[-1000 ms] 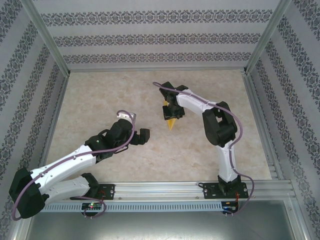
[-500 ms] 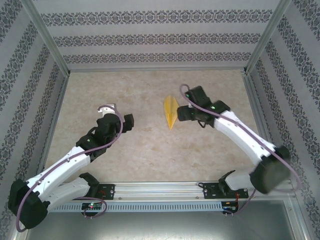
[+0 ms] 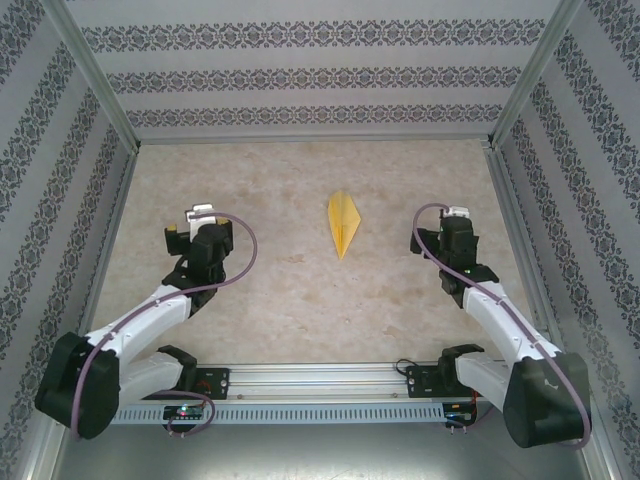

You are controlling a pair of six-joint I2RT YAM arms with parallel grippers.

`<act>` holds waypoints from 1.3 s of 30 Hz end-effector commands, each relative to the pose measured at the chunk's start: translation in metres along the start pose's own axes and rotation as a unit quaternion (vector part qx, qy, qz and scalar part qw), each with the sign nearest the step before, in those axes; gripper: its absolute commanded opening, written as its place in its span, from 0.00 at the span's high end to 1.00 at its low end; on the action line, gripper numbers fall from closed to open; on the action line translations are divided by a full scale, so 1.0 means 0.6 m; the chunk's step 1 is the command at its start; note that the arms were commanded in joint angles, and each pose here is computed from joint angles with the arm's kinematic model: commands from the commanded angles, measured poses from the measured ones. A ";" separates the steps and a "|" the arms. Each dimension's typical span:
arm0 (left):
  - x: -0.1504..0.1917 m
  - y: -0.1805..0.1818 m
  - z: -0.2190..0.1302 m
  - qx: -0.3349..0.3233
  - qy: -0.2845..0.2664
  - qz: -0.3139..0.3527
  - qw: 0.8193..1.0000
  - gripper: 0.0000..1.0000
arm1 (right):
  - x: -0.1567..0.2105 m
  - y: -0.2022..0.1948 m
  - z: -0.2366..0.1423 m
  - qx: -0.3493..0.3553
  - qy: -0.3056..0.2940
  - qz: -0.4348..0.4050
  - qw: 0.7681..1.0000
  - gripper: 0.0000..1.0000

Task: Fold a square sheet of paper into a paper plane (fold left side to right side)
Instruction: Reset both arms

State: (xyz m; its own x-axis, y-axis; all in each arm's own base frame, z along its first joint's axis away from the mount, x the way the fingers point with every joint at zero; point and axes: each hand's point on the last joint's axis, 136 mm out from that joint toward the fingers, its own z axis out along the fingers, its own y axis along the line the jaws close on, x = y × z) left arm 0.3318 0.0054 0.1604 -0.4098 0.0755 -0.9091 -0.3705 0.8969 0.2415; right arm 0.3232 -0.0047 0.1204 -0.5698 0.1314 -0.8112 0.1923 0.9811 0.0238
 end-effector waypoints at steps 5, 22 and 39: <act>0.029 0.002 0.044 0.034 -0.027 -0.016 0.999 0.00 | -0.022 -0.024 0.038 -0.002 -0.111 0.026 0.993 0.02; 0.070 -0.052 0.131 0.135 -0.026 -0.035 0.990 0.00 | -0.048 0.020 0.112 -0.067 -0.141 -0.024 0.988 0.02; 0.075 -0.036 0.144 0.132 -0.005 -0.057 0.990 0.00 | -0.048 0.032 0.113 -0.070 -0.144 -0.043 0.986 0.02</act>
State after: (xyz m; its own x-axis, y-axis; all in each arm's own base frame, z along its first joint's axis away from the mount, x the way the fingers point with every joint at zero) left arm 0.3921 0.0270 0.0829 -0.3741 -0.0126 -0.9273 -0.1838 0.9811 0.0608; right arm 0.3900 -0.0063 0.0917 -0.3579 0.0414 -0.9328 0.0610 0.9979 0.0209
